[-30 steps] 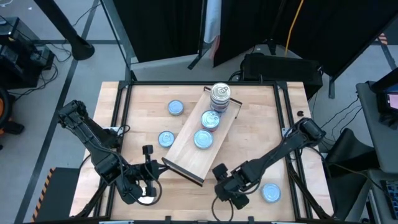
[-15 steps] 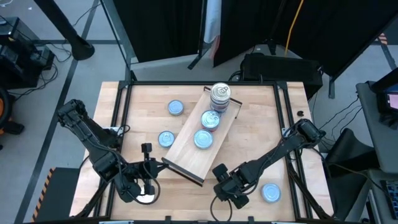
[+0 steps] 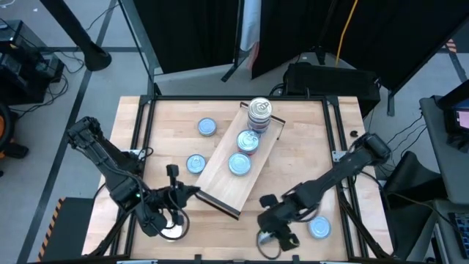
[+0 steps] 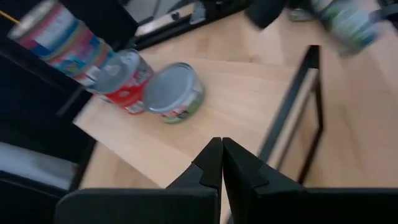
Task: Stack canned seafood by type on shelf
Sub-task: Stack the green tuna can on top of the green tuna can on the shelf
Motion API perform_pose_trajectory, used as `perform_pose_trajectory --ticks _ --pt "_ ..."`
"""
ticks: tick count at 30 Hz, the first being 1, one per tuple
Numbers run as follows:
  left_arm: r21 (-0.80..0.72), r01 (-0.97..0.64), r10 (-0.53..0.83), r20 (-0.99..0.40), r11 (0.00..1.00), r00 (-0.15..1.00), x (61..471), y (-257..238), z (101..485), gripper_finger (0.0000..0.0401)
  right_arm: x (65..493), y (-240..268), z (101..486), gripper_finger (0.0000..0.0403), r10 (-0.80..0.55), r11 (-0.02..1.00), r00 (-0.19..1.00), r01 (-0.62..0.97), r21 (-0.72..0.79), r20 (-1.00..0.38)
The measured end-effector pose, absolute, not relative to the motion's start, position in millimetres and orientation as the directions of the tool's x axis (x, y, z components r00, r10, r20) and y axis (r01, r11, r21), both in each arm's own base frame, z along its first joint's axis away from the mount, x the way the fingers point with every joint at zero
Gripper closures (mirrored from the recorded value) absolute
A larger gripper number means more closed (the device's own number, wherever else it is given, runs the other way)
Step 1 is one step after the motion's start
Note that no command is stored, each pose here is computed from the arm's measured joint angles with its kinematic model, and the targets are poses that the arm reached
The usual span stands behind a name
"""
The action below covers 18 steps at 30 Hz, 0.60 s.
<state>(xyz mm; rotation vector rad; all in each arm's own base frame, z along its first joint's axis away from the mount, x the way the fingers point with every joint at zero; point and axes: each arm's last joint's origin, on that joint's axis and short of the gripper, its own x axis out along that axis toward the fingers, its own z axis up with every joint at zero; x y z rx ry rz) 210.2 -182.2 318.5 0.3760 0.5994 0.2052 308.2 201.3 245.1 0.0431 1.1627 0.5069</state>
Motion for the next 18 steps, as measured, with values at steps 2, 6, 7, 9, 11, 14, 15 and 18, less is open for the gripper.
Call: perform_pose_trajectory --ticks 2,6,7,9,11,14,15,18 --pt "0.43 -0.104 0.327 -0.486 0.897 0.81 211 -180 319 0.0386 301 203 270 0.0274 0.479 0.867 0.361 -0.336 0.367 -0.8" --pt "0.5 -0.149 0.395 -0.432 0.853 0.811 214 -176 321 0.0386 283 194 327 0.0263 0.522 0.853 0.577 -0.345 0.392 -0.628" --pt "0.516 -0.163 0.412 -0.416 0.841 0.811 214 -175 321 0.0386 278 189 342 0.0262 0.515 0.856 0.636 -0.359 0.371 -0.574" --pt "0.537 -0.188 0.441 -0.392 0.823 0.808 215 -173 322 0.0386 268 177 368 0.0264 0.458 0.887 0.756 -0.355 0.295 -0.468" --pt "0.541 -0.207 0.456 -0.379 0.815 0.805 216 -172 322 0.0386 259 163 391 0.0266 0.367 0.927 0.858 -0.304 0.221 -0.358" --pt "0.527 -0.221 0.459 -0.377 0.821 0.805 216 -172 322 0.0386 251 142 419 0.0266 0.201 0.969 0.961 -0.166 0.185 -0.189" --pt "0.52 -0.23 0.461 -0.375 0.823 0.805 216 -171 322 0.0386 251 136 426 0.0265 0.152 0.974 0.978 -0.124 0.189 -0.141" --pt "0.513 -0.265 0.482 -0.352 0.817 0.803 216 -171 323 0.0386 258 120 432 0.0261 0.005 0.967 0.996 0.016 0.253 -0.085"
